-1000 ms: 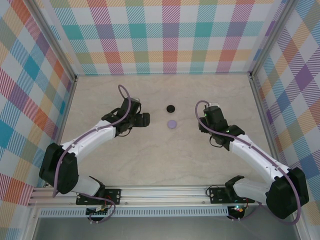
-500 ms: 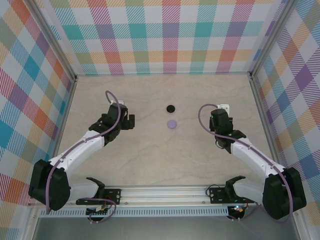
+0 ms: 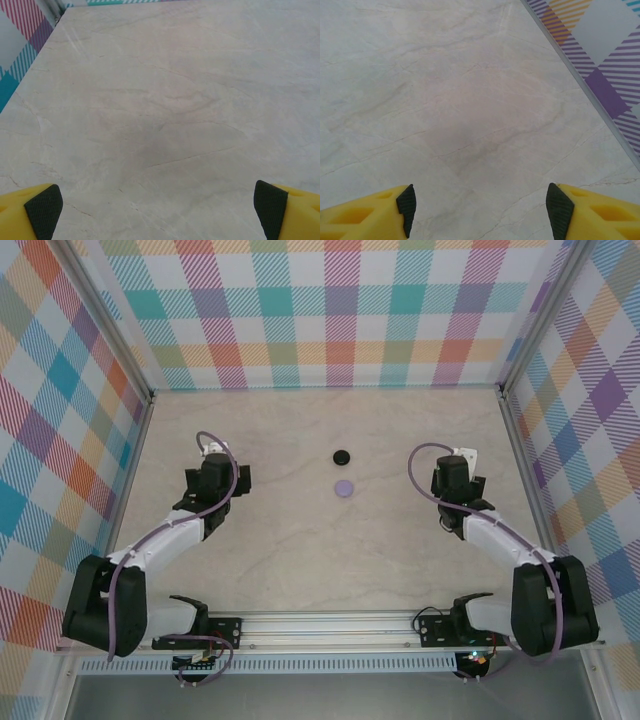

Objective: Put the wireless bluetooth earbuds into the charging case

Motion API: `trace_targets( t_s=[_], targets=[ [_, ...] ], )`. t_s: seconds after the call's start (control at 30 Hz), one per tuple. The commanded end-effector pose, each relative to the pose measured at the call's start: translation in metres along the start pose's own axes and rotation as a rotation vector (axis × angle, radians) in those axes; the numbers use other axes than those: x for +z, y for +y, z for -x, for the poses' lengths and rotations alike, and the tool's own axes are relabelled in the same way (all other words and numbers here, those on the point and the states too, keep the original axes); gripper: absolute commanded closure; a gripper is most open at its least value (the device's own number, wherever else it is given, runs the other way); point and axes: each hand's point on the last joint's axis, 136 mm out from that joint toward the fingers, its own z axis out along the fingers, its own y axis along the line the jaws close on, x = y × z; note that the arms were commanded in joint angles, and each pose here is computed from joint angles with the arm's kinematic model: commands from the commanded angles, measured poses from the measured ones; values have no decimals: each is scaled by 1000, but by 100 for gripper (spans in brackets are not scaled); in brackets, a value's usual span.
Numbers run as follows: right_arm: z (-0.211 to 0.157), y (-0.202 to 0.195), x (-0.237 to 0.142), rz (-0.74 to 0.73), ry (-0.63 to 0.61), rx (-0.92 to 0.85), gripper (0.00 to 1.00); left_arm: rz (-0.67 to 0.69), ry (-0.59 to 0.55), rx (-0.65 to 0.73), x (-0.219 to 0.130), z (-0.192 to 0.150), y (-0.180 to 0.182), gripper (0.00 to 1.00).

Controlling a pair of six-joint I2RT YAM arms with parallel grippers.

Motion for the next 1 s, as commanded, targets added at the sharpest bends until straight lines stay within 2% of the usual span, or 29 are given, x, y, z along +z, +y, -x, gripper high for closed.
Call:
trace_targets(
  t_s=[0.0, 0.23, 0.53, 0.77, 0.97],
  targets=[
    [4, -1, 10, -20, -20, 39, 23, 29, -29, -8, 17, -2, 10, 0],
    [1, 0, 29, -38, -7, 46, 8, -24, -3, -43, 38, -22, 12, 0],
    [8, 11, 28, 105, -144, 72, 5, -176, -30, -90, 44, -26, 4, 0],
    [16, 27, 24, 257, -205, 73, 4, -251, -179, -103, 31, -17, -1, 0],
    [17, 37, 22, 359, -213, 50, 4, -292, -203, -82, 33, -21, -7, 0]
  ],
)
